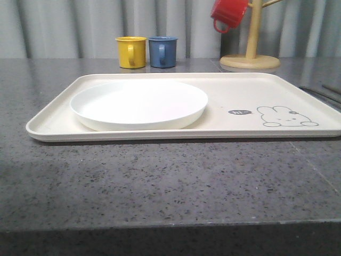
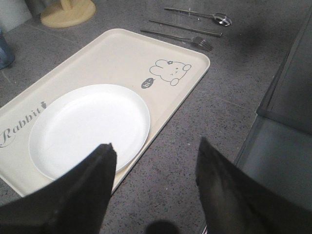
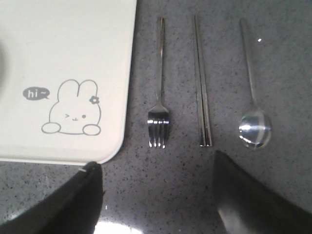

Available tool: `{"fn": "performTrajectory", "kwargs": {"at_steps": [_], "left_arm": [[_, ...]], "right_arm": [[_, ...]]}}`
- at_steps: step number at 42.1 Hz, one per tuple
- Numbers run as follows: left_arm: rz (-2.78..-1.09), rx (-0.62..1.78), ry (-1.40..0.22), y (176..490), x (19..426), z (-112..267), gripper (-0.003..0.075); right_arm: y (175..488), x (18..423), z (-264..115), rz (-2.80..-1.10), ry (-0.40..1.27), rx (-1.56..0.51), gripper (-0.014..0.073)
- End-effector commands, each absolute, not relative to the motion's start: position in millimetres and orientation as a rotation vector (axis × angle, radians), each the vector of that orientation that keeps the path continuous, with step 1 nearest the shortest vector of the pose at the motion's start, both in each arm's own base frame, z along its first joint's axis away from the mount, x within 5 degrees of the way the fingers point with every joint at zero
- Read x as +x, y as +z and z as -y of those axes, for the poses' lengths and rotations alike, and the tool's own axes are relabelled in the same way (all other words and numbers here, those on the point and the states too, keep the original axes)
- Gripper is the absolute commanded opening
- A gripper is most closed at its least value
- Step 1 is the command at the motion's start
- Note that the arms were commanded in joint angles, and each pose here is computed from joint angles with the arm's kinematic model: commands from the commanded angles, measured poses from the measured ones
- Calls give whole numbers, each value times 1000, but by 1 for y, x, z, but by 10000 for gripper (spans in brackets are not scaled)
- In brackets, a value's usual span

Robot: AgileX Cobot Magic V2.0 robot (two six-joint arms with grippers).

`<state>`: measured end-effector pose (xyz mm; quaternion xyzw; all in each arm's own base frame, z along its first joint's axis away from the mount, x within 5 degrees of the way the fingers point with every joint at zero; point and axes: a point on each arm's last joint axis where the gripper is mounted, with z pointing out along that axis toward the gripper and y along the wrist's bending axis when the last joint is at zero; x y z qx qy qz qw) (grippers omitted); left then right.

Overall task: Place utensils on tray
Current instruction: 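Release the plate on the tray and raise the left gripper away, then lower the right gripper onto the fork beside the tray and grasp it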

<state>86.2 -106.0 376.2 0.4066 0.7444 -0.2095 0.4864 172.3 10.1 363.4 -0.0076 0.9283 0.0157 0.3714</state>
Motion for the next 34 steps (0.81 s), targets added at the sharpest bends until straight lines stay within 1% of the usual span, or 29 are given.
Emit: {"fn": "performTrajectory", "kwargs": {"at_steps": [1,5,13,18,25,34], "left_arm": [[-1719,932,-553,392,86,107,376],[-1719,932,-553,392,86,107,376],[-1719,932,-553,392,86,107,376],[-1719,932,-553,392,86,107,376],[-1719,932,-553,392,86,107,376],[-1719,932,-553,392,86,107,375]], "right_arm": [[376,195,-12,-2413,29,-76,508],[371,222,-14,-2490,22,-91,508],[356,272,-17,-2572,20,-94,508],[343,299,-16,-2618,-26,-109,508],[325,325,-14,-2673,-93,-133,508],[302,345,-16,-2729,-86,-137,508]]}}
